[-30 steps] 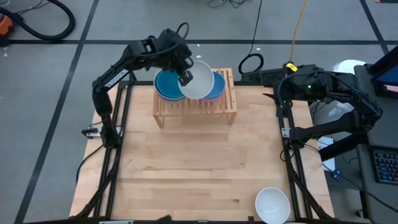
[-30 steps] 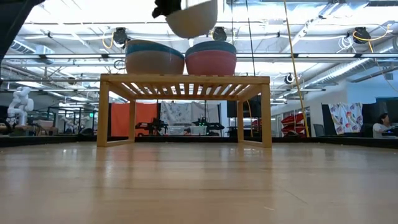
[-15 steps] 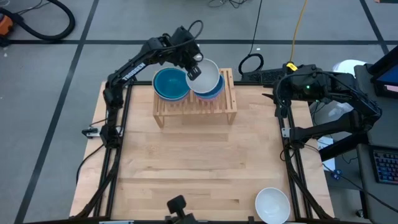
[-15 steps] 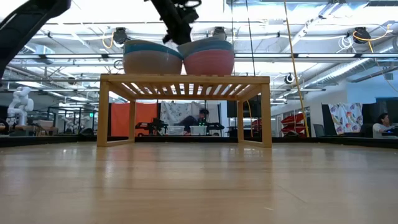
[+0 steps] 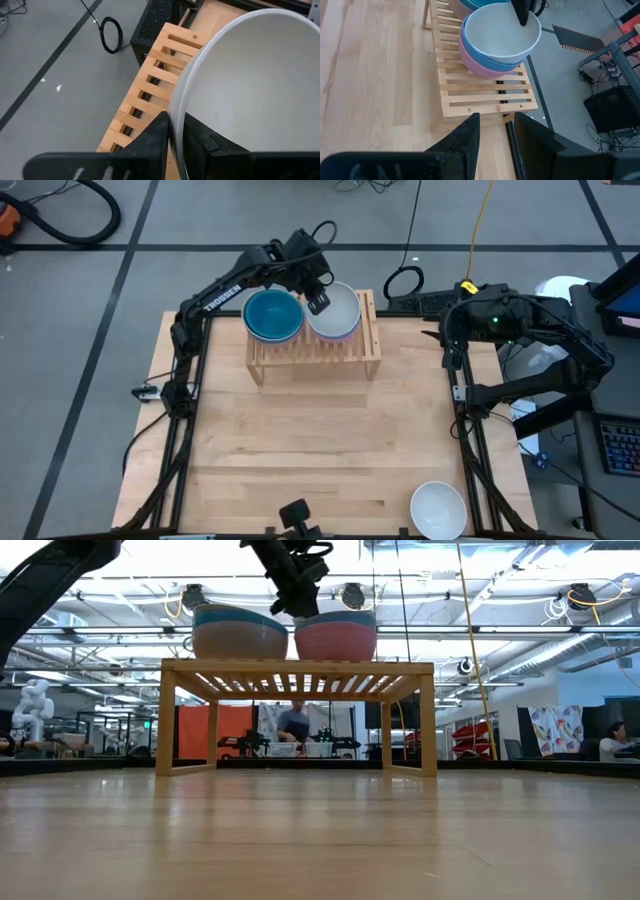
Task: Place and stack bowls onto a shelf
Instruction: Stack the left white bowl on top of the blue bowl on the shelf
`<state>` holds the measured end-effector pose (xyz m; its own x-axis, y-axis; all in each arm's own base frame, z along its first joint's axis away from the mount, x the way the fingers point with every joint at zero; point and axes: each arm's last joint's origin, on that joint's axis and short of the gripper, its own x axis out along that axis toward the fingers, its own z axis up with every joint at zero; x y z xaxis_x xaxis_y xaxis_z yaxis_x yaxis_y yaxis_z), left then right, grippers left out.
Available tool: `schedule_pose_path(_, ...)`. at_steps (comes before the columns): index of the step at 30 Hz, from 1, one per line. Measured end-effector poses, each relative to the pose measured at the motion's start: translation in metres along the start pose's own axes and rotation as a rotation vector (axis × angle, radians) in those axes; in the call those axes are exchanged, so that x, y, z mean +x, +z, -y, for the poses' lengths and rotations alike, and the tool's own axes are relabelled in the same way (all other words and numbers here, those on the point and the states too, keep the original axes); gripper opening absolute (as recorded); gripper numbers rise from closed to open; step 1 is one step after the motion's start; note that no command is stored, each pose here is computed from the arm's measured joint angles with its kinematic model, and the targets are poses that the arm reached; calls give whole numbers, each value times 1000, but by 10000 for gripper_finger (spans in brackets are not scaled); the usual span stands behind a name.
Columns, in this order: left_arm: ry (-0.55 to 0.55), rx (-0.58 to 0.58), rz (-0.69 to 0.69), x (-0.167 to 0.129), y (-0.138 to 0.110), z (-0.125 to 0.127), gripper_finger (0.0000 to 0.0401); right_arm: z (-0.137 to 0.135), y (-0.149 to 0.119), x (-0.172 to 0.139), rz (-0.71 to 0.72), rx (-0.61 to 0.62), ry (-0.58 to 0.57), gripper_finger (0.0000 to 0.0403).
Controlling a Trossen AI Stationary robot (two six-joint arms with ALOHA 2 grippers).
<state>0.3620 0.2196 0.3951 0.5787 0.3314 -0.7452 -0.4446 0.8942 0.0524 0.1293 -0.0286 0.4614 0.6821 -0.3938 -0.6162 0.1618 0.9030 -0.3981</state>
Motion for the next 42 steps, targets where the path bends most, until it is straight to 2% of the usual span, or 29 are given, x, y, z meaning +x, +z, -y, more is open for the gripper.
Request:
schedule_pose_path(3,-5,8,9,-3,1,5,49,0,0,0,0,-1,0,116)
schedule_pose_path(13,-8,5,137,-46,8,11,51,0,1,0,7,0,-2,116)
schedule_pose_path(18,-5,-5,137,-47,8,11,51,1,4,0,45,11,-15,116)
schedule_pose_path(23,-9,56,127,-41,8,14,51,2,5,0,48,4,-15,116)
schedule_pose_path(31,-16,64,131,-41,9,18,51,2,5,0,48,-19,-16,116)
schedule_pose_path(38,-15,86,131,-41,9,17,12,2,5,0,48,-22,-16,116)
schedule_pose_path(42,-16,83,132,-41,9,18,15,2,5,0,48,-22,-16,116)
